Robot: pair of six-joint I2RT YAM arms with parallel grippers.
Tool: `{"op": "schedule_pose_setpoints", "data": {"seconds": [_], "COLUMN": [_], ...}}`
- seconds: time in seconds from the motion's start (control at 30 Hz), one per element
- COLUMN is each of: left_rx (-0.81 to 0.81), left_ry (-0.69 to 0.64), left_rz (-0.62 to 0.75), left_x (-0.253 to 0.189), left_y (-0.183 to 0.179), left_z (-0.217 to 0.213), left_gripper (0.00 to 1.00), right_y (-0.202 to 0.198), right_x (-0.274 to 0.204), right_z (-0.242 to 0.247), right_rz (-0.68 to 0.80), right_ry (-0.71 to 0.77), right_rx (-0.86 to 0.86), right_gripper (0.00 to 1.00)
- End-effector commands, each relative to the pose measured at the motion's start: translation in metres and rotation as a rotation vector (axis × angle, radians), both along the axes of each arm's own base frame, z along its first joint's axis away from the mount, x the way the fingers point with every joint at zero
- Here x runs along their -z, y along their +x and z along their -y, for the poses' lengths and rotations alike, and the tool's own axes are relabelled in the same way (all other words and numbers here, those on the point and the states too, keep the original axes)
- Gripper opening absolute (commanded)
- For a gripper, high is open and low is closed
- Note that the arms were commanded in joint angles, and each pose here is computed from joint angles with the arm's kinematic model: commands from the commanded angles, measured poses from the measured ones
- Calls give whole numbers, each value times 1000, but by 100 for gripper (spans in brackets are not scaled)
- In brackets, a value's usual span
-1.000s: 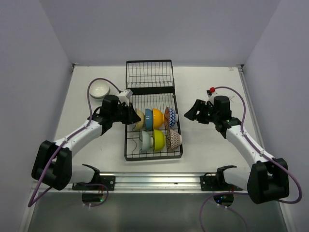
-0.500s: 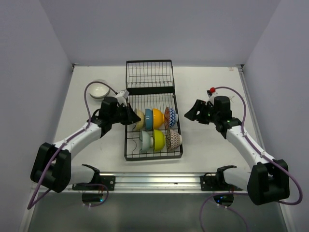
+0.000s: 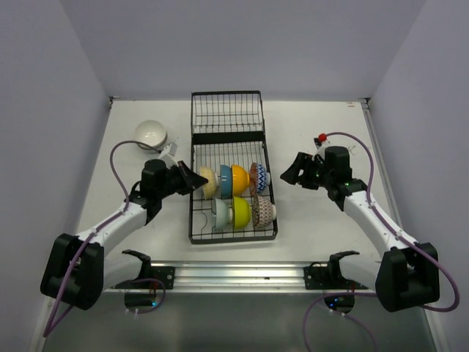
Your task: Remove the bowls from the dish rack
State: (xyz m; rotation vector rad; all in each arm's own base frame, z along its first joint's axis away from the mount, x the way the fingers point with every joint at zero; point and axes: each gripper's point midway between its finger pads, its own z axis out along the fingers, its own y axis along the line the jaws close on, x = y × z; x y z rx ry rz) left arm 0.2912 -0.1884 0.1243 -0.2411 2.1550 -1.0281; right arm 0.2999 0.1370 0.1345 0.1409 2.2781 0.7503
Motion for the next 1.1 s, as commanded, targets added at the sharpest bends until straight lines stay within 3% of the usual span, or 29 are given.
{"op": "schedule_pose_setpoints", "data": {"seconds": [0.0,0.77,1.07], "left_rx": [-70,-184,-153], "left_ry": [-113,-270,-363], "left_rz": [48,122,151], "left_x": [-15,-50,-67], "left_y": [9,26,33], "left_z": [-7,-18,-9], "left_gripper": [0,0,0], "right_y": [5,8,9], "right_x": [-11,-9,-4], "right_z": [6,5,4], "right_rz": [43,40,31], "right_ry": [-28,-29,-26], "right_rx": [16,11,12], "right_gripper": [69,69,69]}}
